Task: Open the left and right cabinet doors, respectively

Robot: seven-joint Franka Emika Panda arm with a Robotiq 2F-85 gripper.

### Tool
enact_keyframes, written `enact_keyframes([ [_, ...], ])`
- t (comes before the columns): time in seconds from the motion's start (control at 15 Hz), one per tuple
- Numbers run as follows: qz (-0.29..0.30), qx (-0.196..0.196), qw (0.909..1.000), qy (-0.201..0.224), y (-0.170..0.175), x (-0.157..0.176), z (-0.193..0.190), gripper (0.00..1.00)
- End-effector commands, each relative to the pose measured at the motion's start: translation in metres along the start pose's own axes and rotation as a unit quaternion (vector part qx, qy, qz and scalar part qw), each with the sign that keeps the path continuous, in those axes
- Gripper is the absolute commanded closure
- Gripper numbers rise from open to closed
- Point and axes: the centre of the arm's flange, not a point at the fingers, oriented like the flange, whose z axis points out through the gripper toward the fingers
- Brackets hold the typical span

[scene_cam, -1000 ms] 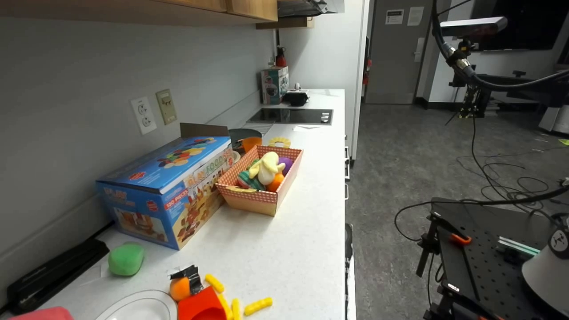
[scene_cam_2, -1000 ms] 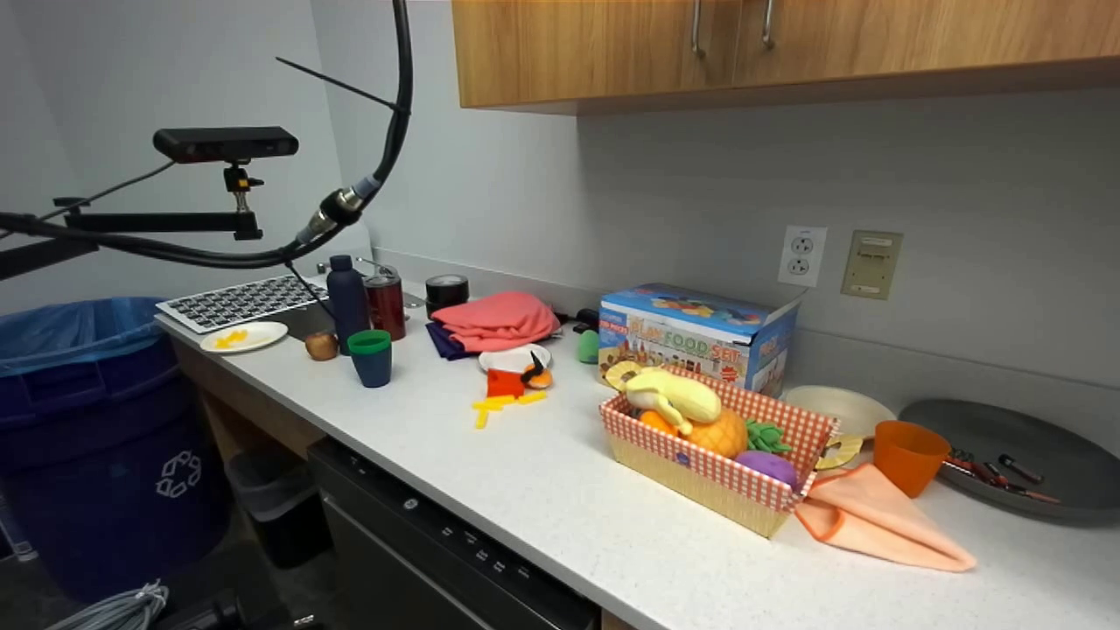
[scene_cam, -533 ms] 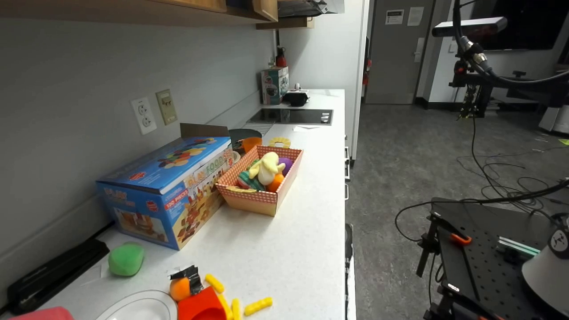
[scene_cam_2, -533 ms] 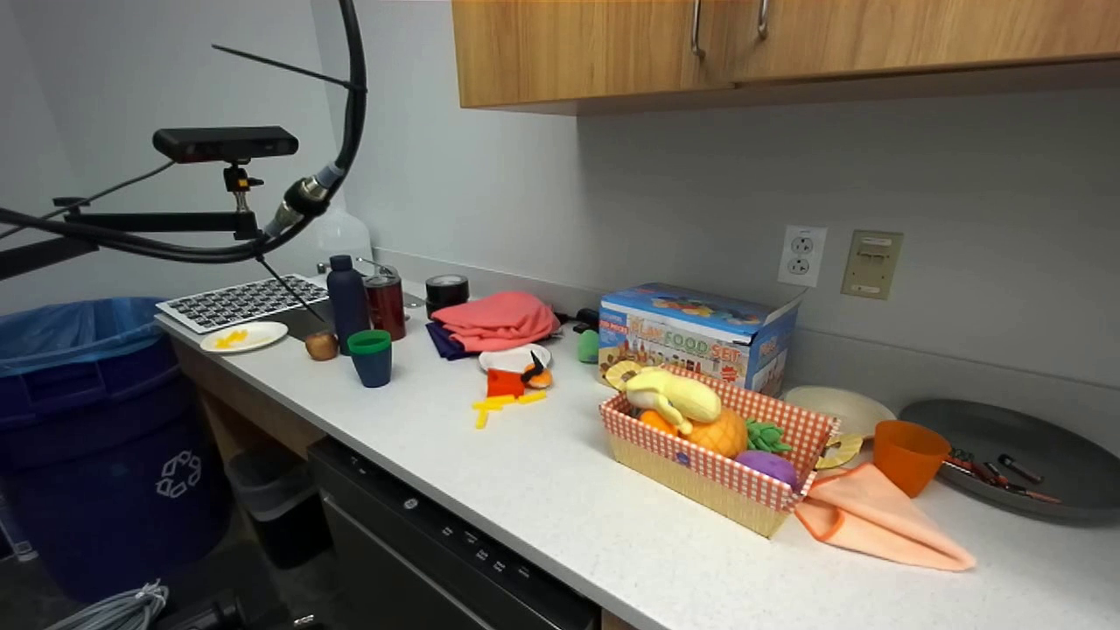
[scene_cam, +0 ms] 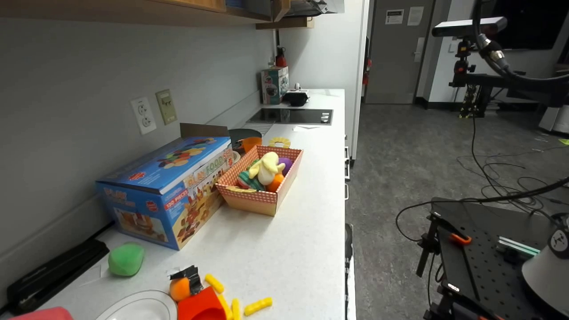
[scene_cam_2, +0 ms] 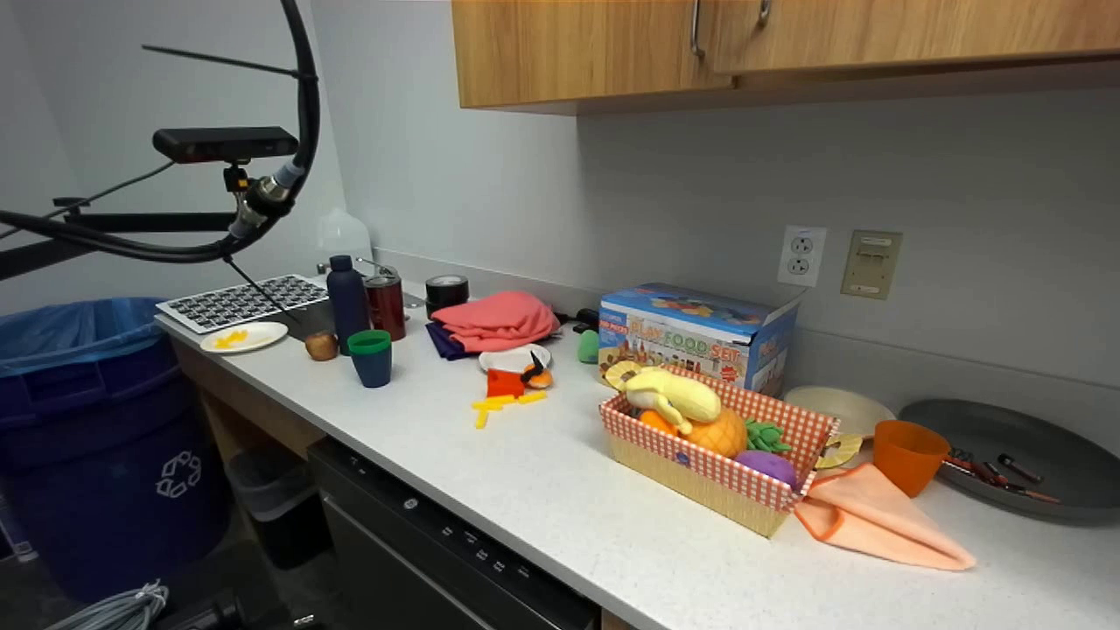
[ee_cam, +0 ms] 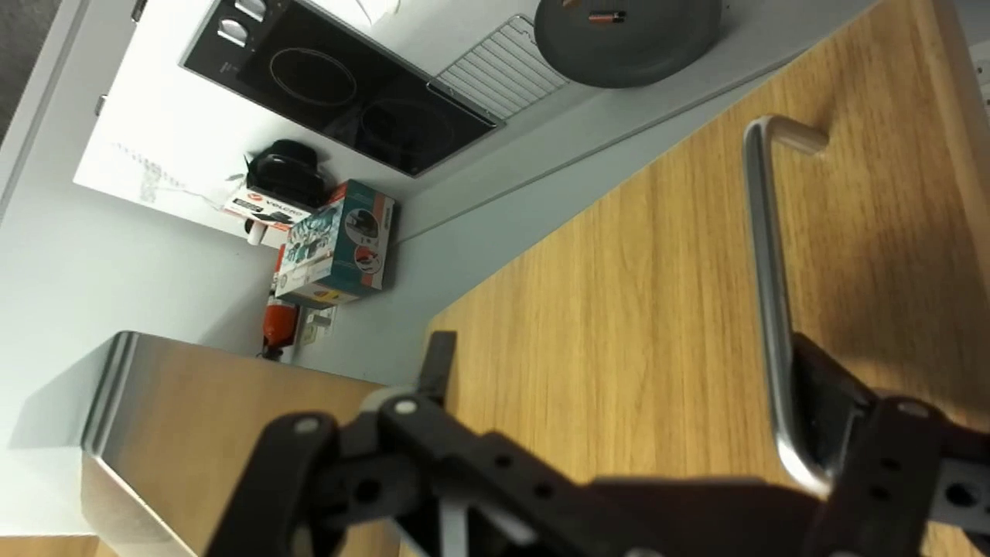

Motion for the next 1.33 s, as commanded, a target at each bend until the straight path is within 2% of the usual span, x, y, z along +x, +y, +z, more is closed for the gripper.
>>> enact_keyframes([
  [0.0,0.058,-0.053,0.9969,-0.002,0.081,0.0,-0.012,0.0],
  [0.4,0.093,-0.04,0.9948,-0.006,0.12,-0.008,-0.02,0.0],
  [0.73,0.121,-0.019,0.992,-0.031,0.151,-0.009,-0.024,0.0],
  [0.8,0.082,0.042,0.9952,-0.031,0.086,-0.022,-0.012,0.0],
  [1.27,0.081,0.052,0.9949,-0.032,0.082,-0.022,-0.011,0.0],
])
